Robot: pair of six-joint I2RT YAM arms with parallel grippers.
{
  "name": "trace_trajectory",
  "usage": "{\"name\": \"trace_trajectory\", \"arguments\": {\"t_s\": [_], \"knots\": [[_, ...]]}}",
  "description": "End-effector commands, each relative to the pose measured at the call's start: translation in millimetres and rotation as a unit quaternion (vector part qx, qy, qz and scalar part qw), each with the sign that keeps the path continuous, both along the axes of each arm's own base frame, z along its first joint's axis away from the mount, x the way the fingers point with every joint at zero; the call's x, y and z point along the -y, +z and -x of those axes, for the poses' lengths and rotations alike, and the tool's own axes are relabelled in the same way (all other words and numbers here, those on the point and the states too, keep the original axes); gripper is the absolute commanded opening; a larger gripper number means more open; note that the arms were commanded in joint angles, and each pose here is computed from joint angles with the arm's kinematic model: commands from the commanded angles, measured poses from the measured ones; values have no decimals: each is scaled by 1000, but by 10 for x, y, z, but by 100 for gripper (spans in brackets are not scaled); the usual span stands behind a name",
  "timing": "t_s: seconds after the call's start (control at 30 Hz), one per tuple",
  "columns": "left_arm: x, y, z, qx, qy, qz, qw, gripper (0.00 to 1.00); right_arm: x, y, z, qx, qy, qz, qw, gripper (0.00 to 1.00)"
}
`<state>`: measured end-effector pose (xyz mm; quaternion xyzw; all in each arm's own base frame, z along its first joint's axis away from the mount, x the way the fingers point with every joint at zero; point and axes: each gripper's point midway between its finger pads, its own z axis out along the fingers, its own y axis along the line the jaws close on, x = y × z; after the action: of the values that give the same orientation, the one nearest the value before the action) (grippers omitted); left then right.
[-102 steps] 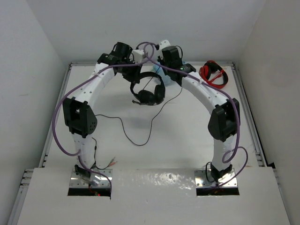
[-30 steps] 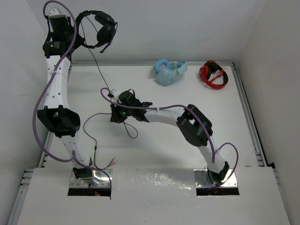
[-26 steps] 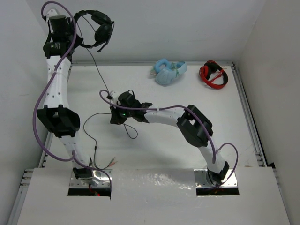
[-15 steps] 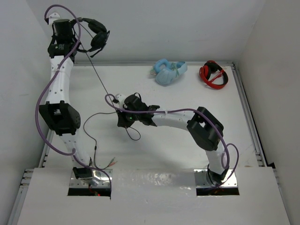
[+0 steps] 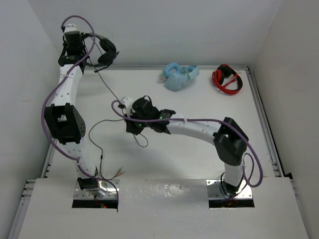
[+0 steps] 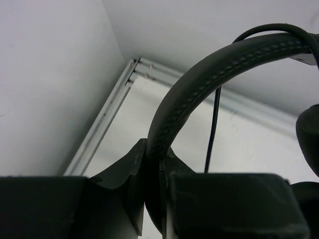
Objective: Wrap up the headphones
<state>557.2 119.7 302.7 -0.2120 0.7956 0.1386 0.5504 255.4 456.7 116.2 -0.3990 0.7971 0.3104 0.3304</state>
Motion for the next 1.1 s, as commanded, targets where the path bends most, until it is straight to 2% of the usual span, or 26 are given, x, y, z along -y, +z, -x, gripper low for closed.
{"name": "trace_trajectory", "arguments": {"t_s": [0.0,0.1,0.13,0.17,0.2,0.23,0.27,0.33,0.43,0.6,0.77,1.0,1.07], "knots": [[201,260,-44,25,-100,-88,991,0,60,1116,-307,111,-37,-61,991,0],[461,37,53,-20,-155,-151,976,0,306,1684,-715,158,-93,-93,979,0],[527,83,113,-28,-172,-189,966,0,402,1905,-869,173,-116,-105,972,0],[727,-89,143,-44,-197,-208,957,0,489,1994,-992,177,-132,-110,969,0],[795,-55,212,-45,-206,-228,951,0,708,2104,-1252,183,-165,-117,962,0],[964,-68,236,-52,-232,-261,935,0,831,2267,-1392,186,-189,-133,955,0],[1042,-210,289,-70,-249,-272,927,0,1053,2330,-1603,193,-218,-135,947,0],[1213,-273,363,-88,-282,-286,912,0,1229,2444,-1775,215,-241,-136,937,0],[1470,-357,441,-100,-333,-284,893,0,1490,2412,-2005,230,-271,-117,927,0],[1694,-257,545,-96,-362,-278,885,0,2017,2066,-2337,225,-341,-71,910,0],[1925,-151,701,-100,-406,-268,868,0,2479,1979,-2581,224,-394,-68,889,0],[2293,-16,1030,-116,-475,-222,844,0,2611,1899,-2825,225,-403,-58,885,0],[2413,105,1103,-103,-497,-208,836,0,2635,1820,-2890,220,-407,-55,885,0]]}}
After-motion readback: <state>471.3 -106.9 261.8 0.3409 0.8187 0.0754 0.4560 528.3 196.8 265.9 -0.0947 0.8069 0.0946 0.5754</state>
